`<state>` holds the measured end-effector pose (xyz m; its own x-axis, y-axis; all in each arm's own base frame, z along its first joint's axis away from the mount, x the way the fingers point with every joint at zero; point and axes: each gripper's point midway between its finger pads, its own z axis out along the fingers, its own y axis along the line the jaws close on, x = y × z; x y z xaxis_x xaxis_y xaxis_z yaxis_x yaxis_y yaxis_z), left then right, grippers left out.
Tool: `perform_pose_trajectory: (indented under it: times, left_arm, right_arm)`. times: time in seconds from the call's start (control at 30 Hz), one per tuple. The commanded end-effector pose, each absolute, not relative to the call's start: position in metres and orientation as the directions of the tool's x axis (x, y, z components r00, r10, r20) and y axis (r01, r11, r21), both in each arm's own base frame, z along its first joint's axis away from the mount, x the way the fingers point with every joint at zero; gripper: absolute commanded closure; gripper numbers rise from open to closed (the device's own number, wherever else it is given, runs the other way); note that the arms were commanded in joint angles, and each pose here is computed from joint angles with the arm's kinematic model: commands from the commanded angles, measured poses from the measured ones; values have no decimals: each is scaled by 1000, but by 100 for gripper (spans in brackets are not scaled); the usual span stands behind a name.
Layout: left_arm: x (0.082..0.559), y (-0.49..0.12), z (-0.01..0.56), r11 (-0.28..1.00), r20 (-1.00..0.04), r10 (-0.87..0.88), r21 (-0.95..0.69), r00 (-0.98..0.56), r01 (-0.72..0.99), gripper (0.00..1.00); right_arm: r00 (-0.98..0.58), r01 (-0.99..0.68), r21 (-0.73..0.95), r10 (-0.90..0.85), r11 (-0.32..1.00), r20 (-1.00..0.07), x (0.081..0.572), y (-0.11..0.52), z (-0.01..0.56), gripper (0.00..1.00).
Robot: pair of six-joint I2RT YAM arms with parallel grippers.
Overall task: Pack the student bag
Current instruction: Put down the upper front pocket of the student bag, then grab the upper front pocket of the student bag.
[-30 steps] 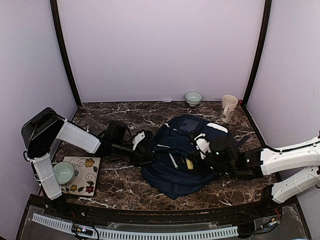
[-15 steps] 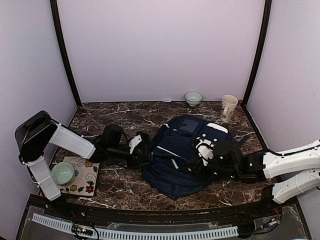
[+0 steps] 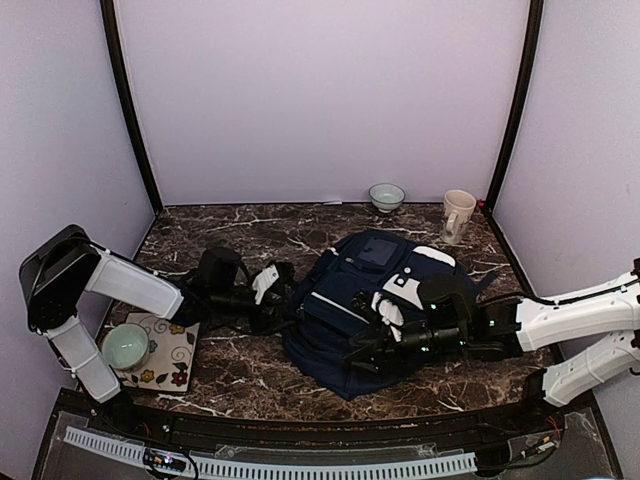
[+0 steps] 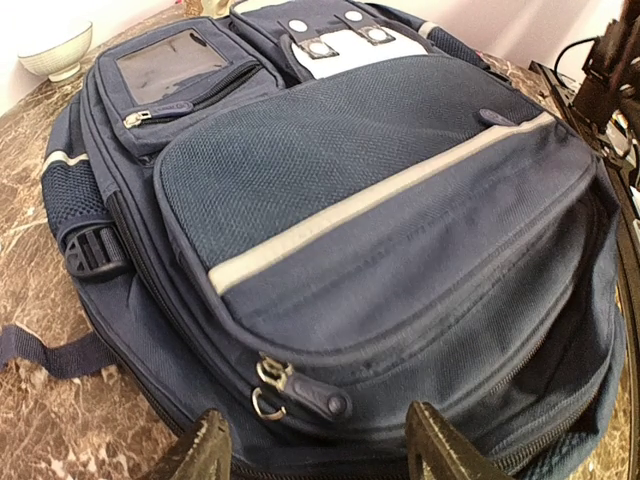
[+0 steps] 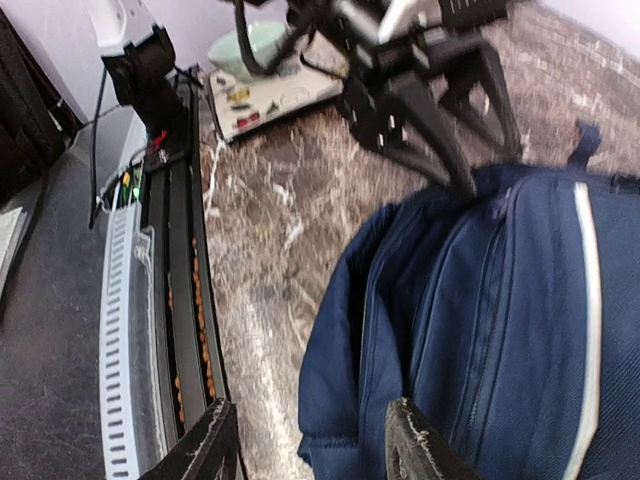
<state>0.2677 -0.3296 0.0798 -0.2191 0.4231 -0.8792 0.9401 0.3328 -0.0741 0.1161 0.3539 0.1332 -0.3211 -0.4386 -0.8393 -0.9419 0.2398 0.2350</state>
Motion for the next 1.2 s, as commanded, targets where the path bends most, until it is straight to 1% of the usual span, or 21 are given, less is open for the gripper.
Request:
perform_pose_trajectory:
  times: [0.0, 0.07, 0.13, 0.23, 0.33, 0.43, 0.57, 0.73, 0.8, 0.9, 0.93, 1.03, 1.17]
  left_arm:
    - [277, -339, 88, 330, -874, 432, -75, -221, 941, 38]
    - [279, -342, 87, 335, -866, 435, -99, -246, 937, 37]
    - [280, -342, 86, 345, -858, 434, -122, -274, 931, 38]
    - [281, -340, 80, 381, -832, 450, -149, -324, 912, 40]
    - [277, -342, 76, 393, -811, 460, -178, -361, 902, 40]
    - [270, -348, 69, 393, -784, 487, -196, -385, 898, 41]
    - [272, -352, 54, 454, -721, 532, -198, -443, 869, 44]
    - [268, -350, 45, 499, -684, 548, -195, -482, 844, 47]
    - [266, -350, 41, 507, -675, 552, -194, -489, 840, 52]
    - [267, -350, 38, 524, -661, 563, -179, -496, 833, 65]
    - [267, -350, 37, 528, -656, 567, -174, -498, 831, 67]
    - [270, -346, 35, 550, -648, 574, -148, -500, 822, 75]
    - [273, -339, 30, 582, -633, 580, -119, -513, 805, 82]
  right_arm:
    - [-231, -955, 166, -265, 245, -936, 136, 367, 198, 50]
    - [-228, -946, 165, -212, 279, -950, 148, 365, 214, 51]
    - [-236, -921, 158, -188, 357, -953, 166, 362, 218, 53]
    - [-269, -861, 145, -194, 488, -943, 197, 359, 210, 57]
    - [-318, -809, 124, -251, 575, -914, 221, 362, 185, 62]
    - [-363, -809, 126, -319, 574, -876, 227, 373, 157, 65]
    - [-383, -836, 133, -391, 533, -837, 222, 384, 127, 66]
    - [-412, -833, 120, -460, 541, -787, 222, 383, 90, 67]
    - [-421, -833, 121, -474, 541, -773, 222, 382, 81, 67]
    - [-431, -830, 121, -488, 545, -759, 223, 381, 70, 67]
    - [-432, -830, 120, -490, 545, -757, 223, 381, 68, 68]
    - [-438, -826, 119, -494, 551, -751, 224, 378, 63, 68]
    - [-442, -823, 118, -495, 556, -748, 225, 375, 61, 68]
